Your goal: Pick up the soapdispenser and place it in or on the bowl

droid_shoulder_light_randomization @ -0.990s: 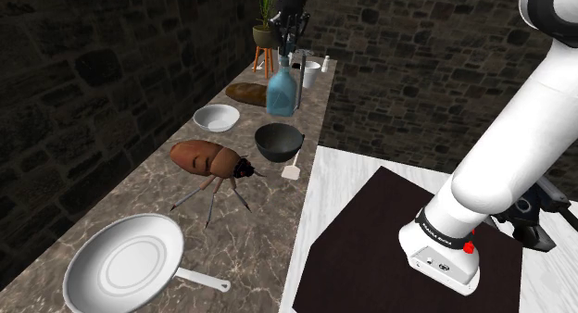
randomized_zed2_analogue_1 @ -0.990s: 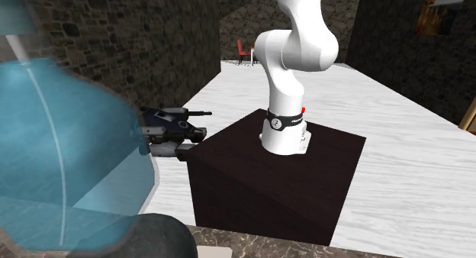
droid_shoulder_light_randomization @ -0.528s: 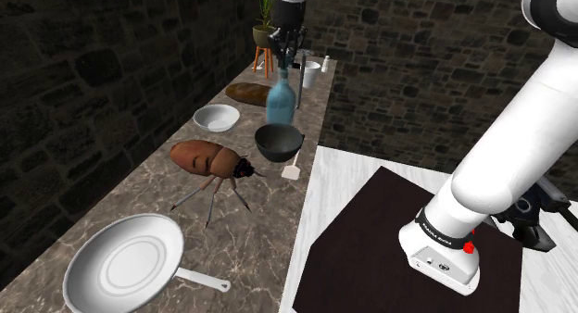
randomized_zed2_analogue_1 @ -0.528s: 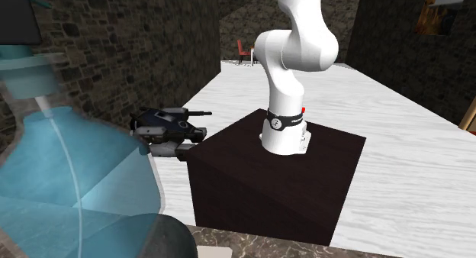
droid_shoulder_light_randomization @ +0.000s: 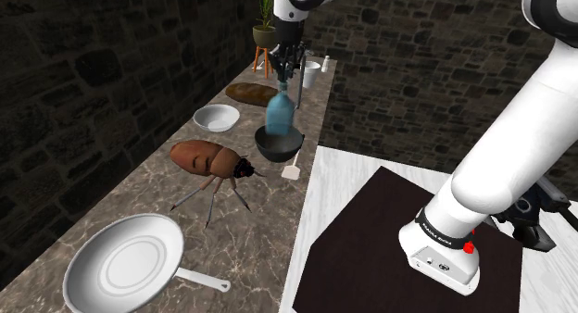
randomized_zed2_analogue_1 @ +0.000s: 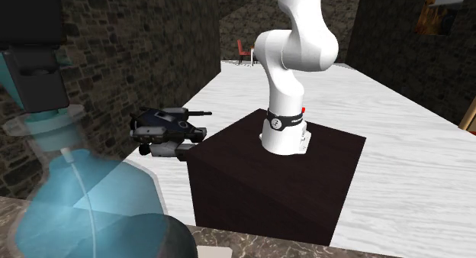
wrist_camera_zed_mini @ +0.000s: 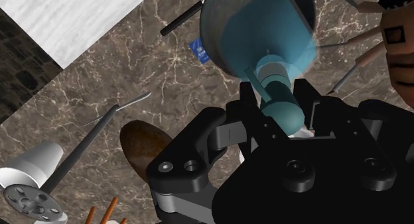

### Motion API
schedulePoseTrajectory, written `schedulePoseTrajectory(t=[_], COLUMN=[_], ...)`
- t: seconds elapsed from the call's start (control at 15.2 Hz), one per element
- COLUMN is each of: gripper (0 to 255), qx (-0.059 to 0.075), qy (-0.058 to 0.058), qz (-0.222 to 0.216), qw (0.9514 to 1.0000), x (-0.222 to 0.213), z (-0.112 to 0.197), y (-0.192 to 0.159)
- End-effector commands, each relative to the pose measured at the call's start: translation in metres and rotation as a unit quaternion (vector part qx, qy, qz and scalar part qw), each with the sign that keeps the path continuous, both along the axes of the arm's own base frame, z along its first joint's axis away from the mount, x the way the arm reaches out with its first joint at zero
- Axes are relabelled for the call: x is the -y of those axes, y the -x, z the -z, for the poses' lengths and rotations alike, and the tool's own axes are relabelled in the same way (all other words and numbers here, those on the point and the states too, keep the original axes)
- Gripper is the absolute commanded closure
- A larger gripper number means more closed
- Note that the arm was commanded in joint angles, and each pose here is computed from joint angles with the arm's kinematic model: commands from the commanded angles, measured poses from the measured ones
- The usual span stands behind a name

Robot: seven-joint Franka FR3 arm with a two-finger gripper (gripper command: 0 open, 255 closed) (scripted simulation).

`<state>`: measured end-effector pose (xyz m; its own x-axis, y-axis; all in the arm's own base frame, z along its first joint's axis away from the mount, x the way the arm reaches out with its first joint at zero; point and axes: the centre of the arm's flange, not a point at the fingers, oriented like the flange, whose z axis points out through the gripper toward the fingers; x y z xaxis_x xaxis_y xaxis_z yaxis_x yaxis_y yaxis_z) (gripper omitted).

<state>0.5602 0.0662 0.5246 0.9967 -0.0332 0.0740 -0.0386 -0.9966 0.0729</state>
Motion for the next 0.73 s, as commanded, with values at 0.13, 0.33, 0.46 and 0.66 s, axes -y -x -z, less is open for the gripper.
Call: schedulePoseTrajectory(t=[0.13,0.33,0.46,0.66], gripper=[255,255,255,255], qx=[0.0,0.0,0.0,0.0], qy=[0.0,0.0,0.0,0.0], qz=[0.0,0.0,0.0,0.0], qw=[1.0,1.0,1.0,1.0], x=[-0.001,-0.001,-0.001,-0.001], z=[0.022,0.032,0.032,0.032], y=[-0.001,-0.001,-0.001,-0.001])
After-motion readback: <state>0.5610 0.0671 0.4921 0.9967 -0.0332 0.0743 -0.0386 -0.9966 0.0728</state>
